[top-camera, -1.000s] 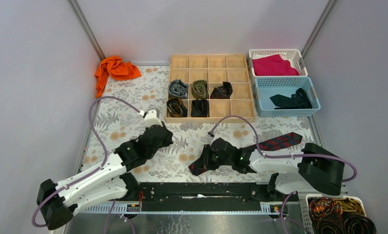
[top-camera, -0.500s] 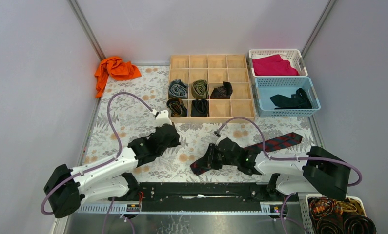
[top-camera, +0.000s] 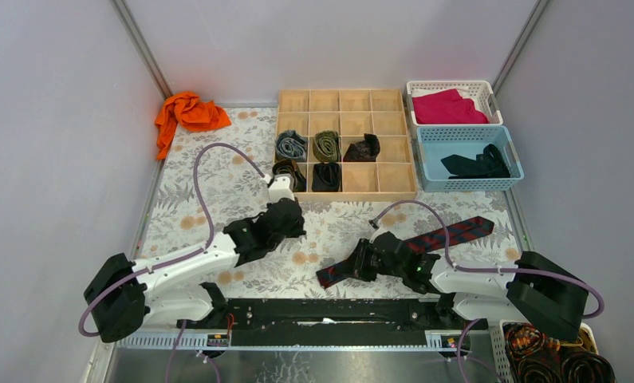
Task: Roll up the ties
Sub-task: Roll the tie at the center of the board.
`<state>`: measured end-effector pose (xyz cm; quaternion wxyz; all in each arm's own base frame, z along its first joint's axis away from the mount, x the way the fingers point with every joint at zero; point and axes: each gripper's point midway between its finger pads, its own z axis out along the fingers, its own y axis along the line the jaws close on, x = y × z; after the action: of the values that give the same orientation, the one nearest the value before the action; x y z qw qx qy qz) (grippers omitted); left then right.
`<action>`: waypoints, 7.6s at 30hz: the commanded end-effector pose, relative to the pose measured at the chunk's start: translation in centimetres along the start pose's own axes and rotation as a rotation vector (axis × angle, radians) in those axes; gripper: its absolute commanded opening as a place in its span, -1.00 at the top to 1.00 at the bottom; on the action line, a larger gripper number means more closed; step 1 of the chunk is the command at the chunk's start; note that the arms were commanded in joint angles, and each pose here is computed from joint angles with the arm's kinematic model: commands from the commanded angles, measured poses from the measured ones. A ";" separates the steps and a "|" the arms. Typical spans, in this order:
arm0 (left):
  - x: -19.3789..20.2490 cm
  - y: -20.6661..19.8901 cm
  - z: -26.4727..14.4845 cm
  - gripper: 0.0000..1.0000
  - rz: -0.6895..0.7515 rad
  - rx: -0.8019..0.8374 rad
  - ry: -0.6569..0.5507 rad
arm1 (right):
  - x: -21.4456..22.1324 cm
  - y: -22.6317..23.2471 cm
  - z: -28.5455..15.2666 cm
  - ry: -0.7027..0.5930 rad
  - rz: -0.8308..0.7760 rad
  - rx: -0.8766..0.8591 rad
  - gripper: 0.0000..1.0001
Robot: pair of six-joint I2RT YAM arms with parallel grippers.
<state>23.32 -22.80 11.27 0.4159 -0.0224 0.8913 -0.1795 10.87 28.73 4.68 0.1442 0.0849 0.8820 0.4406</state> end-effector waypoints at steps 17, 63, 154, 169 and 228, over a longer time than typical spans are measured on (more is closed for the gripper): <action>1.4 -3.1 2.6 1.00 0.077 0.054 0.021 | -2.9 -5.2 -0.8 -0.007 -0.266 0.454 0.27; 14.1 0.3 4.9 1.00 0.120 0.102 0.290 | 2.8 -2.0 0.2 -0.113 -0.789 0.611 1.00; -5.4 6.2 -9.1 1.00 -0.165 -0.113 -0.314 | -0.3 -3.5 3.1 -0.139 -1.026 1.102 -0.11; -6.7 8.6 -10.5 1.00 -0.220 -0.214 -0.386 | -1.9 -0.6 4.5 -0.158 -1.001 0.953 0.45; -5.6 0.3 -2.6 1.00 -0.016 -0.107 -0.251 | 1.6 5.3 -1.1 -0.051 -0.118 -0.223 0.57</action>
<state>24.17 -19.56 14.89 0.5025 -0.0659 0.8558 -0.1040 7.86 30.66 6.63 0.1718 0.0225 0.8480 0.5009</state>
